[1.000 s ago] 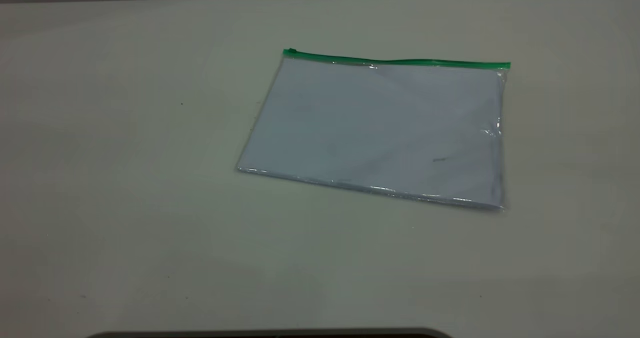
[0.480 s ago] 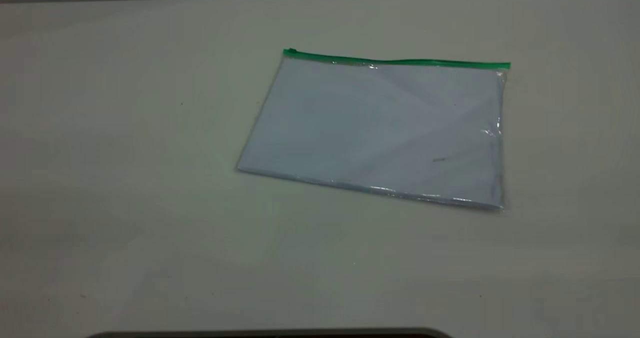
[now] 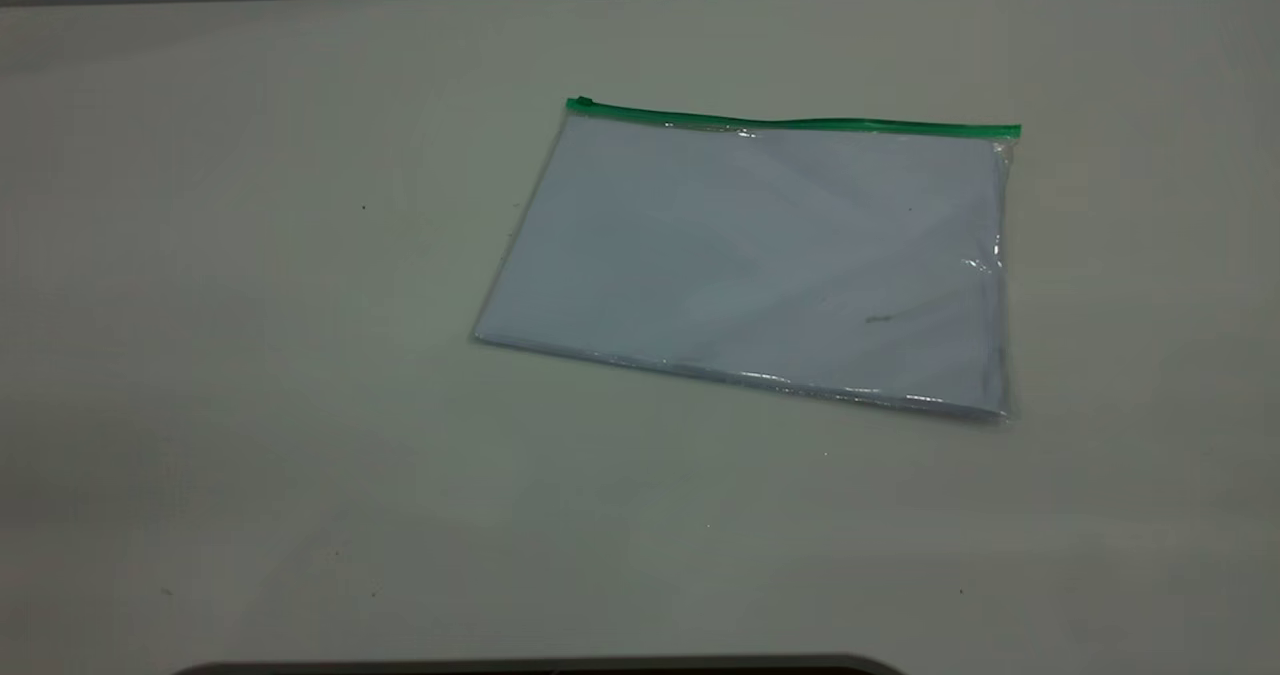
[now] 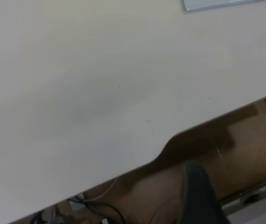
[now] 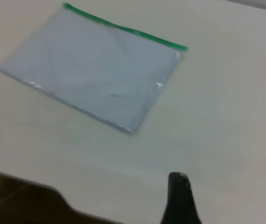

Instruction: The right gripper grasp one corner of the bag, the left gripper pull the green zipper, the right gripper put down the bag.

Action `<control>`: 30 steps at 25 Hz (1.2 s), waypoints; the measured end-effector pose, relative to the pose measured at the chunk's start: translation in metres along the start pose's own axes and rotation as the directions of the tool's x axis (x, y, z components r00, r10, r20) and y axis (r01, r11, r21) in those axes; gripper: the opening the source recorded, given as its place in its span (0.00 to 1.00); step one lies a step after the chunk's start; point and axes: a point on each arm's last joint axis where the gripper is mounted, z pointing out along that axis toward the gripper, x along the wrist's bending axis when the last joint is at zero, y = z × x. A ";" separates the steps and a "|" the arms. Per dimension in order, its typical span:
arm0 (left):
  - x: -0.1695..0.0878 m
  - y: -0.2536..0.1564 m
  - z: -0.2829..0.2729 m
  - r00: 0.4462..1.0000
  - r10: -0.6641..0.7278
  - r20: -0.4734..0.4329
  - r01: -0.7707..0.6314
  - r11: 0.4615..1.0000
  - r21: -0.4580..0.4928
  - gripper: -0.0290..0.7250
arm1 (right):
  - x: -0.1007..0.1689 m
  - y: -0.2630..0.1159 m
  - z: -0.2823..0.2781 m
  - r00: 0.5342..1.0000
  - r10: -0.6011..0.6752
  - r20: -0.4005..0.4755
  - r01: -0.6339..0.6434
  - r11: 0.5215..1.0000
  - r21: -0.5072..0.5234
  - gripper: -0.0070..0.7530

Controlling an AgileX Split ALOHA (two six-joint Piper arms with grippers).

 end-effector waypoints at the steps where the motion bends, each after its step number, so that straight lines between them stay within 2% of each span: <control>1: 0.000 0.000 0.000 1.000 0.000 0.000 0.000 1.000 0.000 0.69 | -0.002 0.000 0.001 1.000 0.003 0.020 -0.003 1.000 -0.005 0.77; 6: 0.000 0.000 0.000 1.000 0.001 0.000 -0.001 1.000 -0.001 0.69 | -0.007 0.001 0.003 0.997 0.007 0.075 -0.005 1.000 -0.028 0.77; 24: 0.000 0.000 -0.001 1.000 -0.006 -0.003 0.006 1.000 -0.006 0.69 | -0.008 0.000 0.005 0.997 0.009 0.075 -0.007 1.000 -0.017 0.77; 30: -0.001 -0.007 -0.007 0.990 -0.104 -0.095 0.096 0.992 -0.083 0.69 | -0.008 0.000 0.005 0.997 0.009 0.075 -0.007 1.000 -0.017 0.77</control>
